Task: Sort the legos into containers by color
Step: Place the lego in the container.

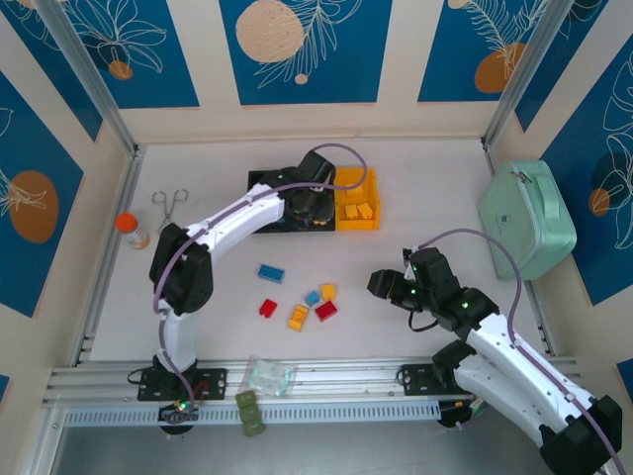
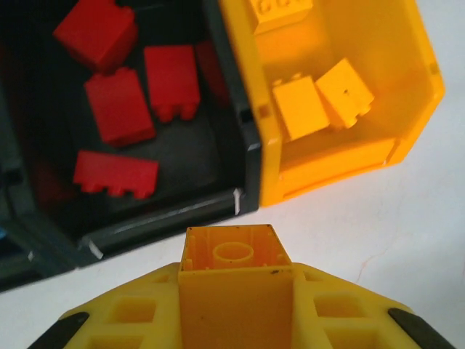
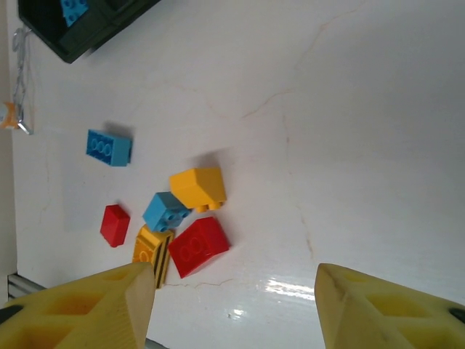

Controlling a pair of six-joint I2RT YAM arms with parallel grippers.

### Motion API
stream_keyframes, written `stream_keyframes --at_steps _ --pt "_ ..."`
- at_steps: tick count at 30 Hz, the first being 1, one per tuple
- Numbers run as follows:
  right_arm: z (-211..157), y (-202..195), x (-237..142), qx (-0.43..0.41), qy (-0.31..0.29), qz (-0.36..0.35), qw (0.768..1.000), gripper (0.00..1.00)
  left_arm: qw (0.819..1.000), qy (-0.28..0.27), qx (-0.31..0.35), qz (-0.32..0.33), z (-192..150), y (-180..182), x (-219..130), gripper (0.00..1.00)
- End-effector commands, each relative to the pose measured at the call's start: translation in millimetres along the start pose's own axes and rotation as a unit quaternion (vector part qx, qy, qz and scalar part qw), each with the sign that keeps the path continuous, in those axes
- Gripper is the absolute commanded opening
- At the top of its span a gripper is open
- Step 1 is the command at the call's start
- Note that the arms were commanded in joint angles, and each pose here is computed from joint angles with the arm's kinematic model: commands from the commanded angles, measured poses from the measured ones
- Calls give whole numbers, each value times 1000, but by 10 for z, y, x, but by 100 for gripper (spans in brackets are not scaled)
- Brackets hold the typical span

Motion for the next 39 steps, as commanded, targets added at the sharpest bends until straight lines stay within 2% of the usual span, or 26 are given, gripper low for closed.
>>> stream_keyframes --at_steps 1,10,19,25,27,29,33,39 --pt "-59 -129 28 12 14 -20 1000 60 1000 10 23 -11 124 -146 52 17" --pt "-60 -205 74 29 17 -19 999 60 998 -21 52 -4 596 -330 400 18" --pt "-59 -246 95 41 21 -14 999 60 995 -61 62 -39 748 -456 769 23" --pt "-49 -260 87 44 19 -14 999 60 995 -60 65 -48 735 -481 886 25" --pt "-46 -262 88 46 19 -13 999 60 995 -58 67 -47 727 -478 892 32" --pt "-49 -265 95 46 20 -11 999 60 995 -60 68 -44 735 -479 869 44" --pt "-33 -242 85 45 18 -7 999 60 994 -72 70 -47 781 -516 749 55" --pt "-17 -210 51 41 17 -6 999 60 993 -74 73 -49 799 -542 518 55"
Point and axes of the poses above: each hand's point on the last joint's axis, 136 mm out from that joint toward the fingers, its own x axis out along the fingers, its own y axis along the line the jaws close on, z = x × y, the point moved 7 cm from there along -x, back along the fingers, and after that the axes turned 4 degrees about x, right-handed, at the moved point
